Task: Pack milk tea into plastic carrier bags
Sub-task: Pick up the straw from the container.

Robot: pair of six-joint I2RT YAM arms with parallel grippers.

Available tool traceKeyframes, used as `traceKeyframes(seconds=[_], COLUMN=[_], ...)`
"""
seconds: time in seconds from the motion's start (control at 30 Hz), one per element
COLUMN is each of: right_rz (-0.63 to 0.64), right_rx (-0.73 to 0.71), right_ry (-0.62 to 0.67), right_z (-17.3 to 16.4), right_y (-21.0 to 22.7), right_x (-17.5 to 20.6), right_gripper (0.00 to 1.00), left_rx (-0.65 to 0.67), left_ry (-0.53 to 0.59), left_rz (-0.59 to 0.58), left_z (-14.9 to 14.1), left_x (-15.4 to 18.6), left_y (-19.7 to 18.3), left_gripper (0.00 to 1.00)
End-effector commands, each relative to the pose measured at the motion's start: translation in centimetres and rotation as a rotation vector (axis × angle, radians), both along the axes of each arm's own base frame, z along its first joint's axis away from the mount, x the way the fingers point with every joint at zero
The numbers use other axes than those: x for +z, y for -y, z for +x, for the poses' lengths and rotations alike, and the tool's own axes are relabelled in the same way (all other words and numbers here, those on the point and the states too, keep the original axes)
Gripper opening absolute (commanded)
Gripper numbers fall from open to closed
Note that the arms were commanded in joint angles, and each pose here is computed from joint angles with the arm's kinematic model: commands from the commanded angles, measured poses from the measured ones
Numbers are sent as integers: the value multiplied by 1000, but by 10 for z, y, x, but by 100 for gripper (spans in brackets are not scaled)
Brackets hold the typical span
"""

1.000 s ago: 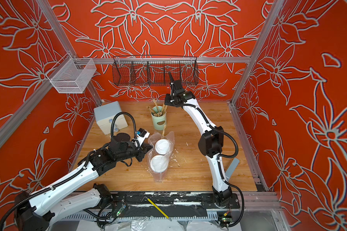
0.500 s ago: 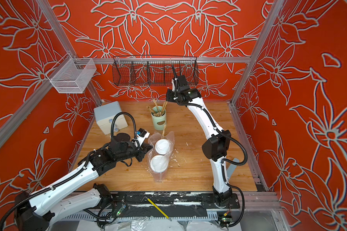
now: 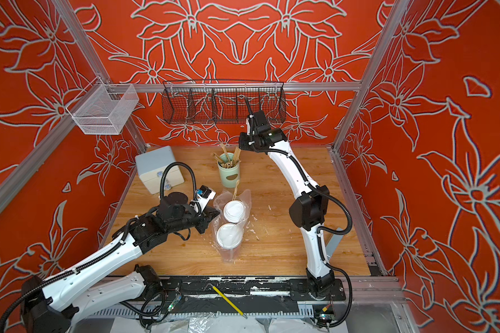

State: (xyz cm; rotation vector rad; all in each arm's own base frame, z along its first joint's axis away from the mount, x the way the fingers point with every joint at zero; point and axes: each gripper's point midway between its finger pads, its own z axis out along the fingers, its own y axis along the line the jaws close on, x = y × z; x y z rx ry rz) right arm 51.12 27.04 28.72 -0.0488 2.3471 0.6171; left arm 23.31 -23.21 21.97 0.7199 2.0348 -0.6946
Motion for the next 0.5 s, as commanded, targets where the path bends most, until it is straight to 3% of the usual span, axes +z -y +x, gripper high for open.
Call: traceKeyframes(seconds=[0.0, 0.07, 0.23, 0.47], right_rz=[-34, -28, -18, -4], right_rx=[-10, -17, -51, -90], right_ry=[-27, -37, -30, -14], right_z=[5, 10, 24, 38], right_y=[-2, -4, -6, -6], right_x=[-19, -27, -36, -41], right_gripper=[34, 40, 40, 30], left_rx=[-5, -5, -2, -1], left_ry=[7, 6, 2, 2], left_rz=[1, 0, 5, 8], left_z=[-2, -2, -1, 0], left_x=[-1, -1, -2, -3], left_y=[0, 0, 0, 1], left_gripper=[0, 0, 0, 0])
